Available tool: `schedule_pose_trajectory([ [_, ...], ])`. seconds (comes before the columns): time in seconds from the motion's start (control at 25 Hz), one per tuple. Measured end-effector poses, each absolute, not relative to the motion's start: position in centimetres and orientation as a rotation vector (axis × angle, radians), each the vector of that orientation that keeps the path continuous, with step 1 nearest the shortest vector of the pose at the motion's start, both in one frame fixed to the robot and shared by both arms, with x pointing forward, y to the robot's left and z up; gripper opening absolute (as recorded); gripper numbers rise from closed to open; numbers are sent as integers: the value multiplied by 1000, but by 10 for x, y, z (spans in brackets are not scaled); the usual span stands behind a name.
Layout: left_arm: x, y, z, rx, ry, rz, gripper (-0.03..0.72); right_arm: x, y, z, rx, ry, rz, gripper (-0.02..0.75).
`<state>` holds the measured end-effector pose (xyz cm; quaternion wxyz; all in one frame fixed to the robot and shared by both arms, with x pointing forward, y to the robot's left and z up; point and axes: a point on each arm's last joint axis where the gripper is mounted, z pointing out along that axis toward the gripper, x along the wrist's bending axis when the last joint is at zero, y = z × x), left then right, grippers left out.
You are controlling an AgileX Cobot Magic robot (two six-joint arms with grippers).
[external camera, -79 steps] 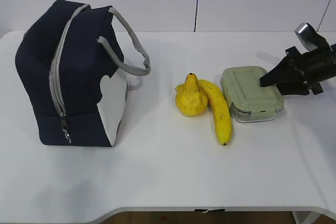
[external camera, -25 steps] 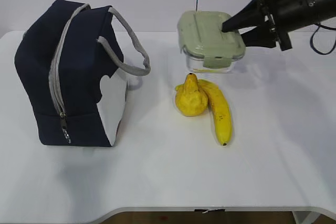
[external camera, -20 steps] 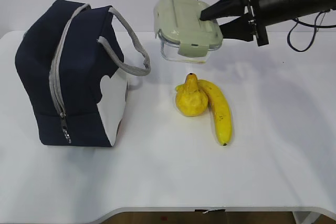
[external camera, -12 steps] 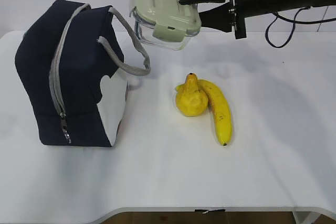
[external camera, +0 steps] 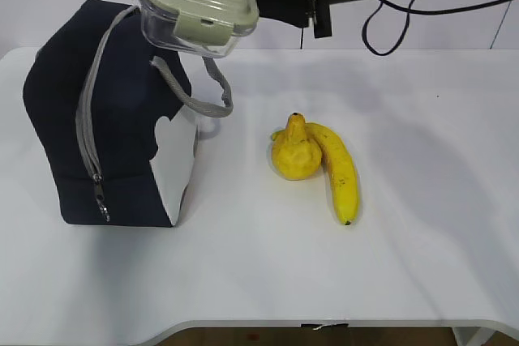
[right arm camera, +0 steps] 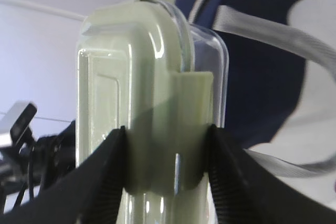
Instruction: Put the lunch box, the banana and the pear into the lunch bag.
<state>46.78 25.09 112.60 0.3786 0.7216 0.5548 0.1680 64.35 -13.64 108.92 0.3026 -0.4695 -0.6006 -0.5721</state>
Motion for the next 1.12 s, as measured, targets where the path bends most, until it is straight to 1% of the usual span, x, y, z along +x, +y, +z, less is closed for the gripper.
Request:
schedule_pose_trajectory([
  [0.12,492,248,1128,1843,1427,413,304,643,-124,1099,-1219,-1618,-1557,365],
  [0.24,513,244,1122,1837,1453,352,344,644,-116,1103,-1234,-1634,-1600,365],
  [0.6,546,238,1089,1867,1535,222,354,652,-115,1104,-1307,-1640,-1672,365],
  [0.64,549,237,1085,1871,1543,211,340,652,-115,1105,-1312,-1638,-1676,365],
  [0.68,550,237,1083,1876,1547,205,302,652,-115,1105,-1313,-1636,-1679,365],
  [0.72,551,237,1082,1881,1547,202,253,653,-115,1105,-1314,-1629,-1682,365],
  [0.8,551,237,1082,1895,1529,207,101,651,-111,1106,-1306,-1612,-1686,365],
  [0.88,552,236,1084,1904,1505,214,23,649,-106,1107,-1293,-1602,-1685,365],
  [0.96,553,235,1089,1895,1485,216,3,648,-102,1107,-1291,-1605,-1683,364],
  [1.12,556,231,1104,1854,1430,219,1,647,-98,1104,-1301,-1651,-1674,364],
])
